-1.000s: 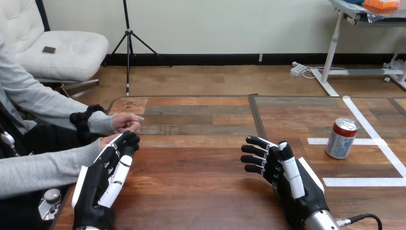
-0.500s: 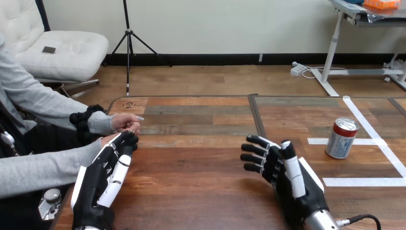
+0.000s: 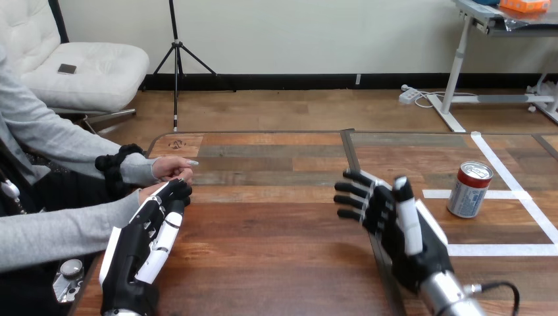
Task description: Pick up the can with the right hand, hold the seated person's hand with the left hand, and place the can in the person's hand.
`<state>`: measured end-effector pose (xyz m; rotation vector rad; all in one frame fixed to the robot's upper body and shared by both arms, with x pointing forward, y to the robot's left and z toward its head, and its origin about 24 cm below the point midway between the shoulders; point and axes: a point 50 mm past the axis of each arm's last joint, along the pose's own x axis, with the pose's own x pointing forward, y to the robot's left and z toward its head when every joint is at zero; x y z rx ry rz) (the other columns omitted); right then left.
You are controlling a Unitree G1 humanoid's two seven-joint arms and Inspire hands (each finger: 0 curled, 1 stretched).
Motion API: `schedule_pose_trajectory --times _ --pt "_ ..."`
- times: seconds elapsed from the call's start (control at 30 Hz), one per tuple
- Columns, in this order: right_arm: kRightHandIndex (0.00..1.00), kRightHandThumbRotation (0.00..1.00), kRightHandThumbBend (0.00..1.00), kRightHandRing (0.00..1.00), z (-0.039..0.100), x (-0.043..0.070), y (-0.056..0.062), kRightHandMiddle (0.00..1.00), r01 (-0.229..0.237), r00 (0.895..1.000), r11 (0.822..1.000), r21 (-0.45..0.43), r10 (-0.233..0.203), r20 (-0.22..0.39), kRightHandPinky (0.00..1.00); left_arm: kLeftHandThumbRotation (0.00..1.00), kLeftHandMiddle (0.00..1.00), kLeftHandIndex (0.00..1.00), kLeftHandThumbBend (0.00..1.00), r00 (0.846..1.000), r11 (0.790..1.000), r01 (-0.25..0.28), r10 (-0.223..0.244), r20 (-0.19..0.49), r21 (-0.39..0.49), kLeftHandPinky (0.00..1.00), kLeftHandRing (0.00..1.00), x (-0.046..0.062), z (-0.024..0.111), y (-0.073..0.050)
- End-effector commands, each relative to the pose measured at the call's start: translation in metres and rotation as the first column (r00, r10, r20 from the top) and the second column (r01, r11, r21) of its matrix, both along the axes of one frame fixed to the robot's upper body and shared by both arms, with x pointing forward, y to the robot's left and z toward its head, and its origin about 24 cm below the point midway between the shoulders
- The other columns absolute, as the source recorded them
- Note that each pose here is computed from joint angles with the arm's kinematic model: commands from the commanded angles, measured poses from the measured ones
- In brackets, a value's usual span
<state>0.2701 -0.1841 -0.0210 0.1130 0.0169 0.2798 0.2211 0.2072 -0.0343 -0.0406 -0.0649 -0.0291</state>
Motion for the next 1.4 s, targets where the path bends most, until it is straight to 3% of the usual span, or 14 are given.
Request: schedule_pose_trajectory --times 0.0,0.2,0.73,0.87,1.37 --pt "0.81 1.0 0.95 0.79 0.048 0.036 -0.002 0.79 -0.001 0.984 1.0 0.001 0.001 0.178 0.74 0.59 0.83 0.81 0.32 0.996 1.0 0.019 -0.02 0.092 0.008 0.93 0.86 0.021 0.02 -0.003" --pt "0.82 1.0 0.95 0.79 0.06 0.044 -0.007 0.8 0.003 0.977 1.0 0.001 -0.004 0.211 0.71 0.59 0.83 0.81 0.32 0.996 1.0 0.02 -0.02 0.088 0.005 0.93 0.86 0.021 0.019 -0.003" --pt "0.82 1.0 0.96 0.8 0.09 0.062 -0.022 0.81 0.088 0.954 0.995 -0.044 -0.072 0.292 0.76 0.59 0.85 0.82 0.3 0.995 1.0 0.016 -0.016 0.101 0.004 0.93 0.88 0.02 0.02 -0.004" --pt "0.81 1.0 0.95 0.8 0.098 0.066 -0.027 0.81 0.107 0.944 0.993 -0.056 -0.084 0.32 0.75 0.58 0.85 0.82 0.3 0.995 1.0 0.016 -0.016 0.096 0.004 0.93 0.88 0.02 0.019 -0.004" --pt "0.81 1.0 0.94 0.81 0.119 0.077 -0.041 0.81 0.178 0.925 0.983 -0.052 -0.149 0.349 0.79 0.57 0.85 0.82 0.27 0.995 1.0 0.016 -0.015 0.098 -0.006 0.93 0.88 0.019 0.019 -0.003"
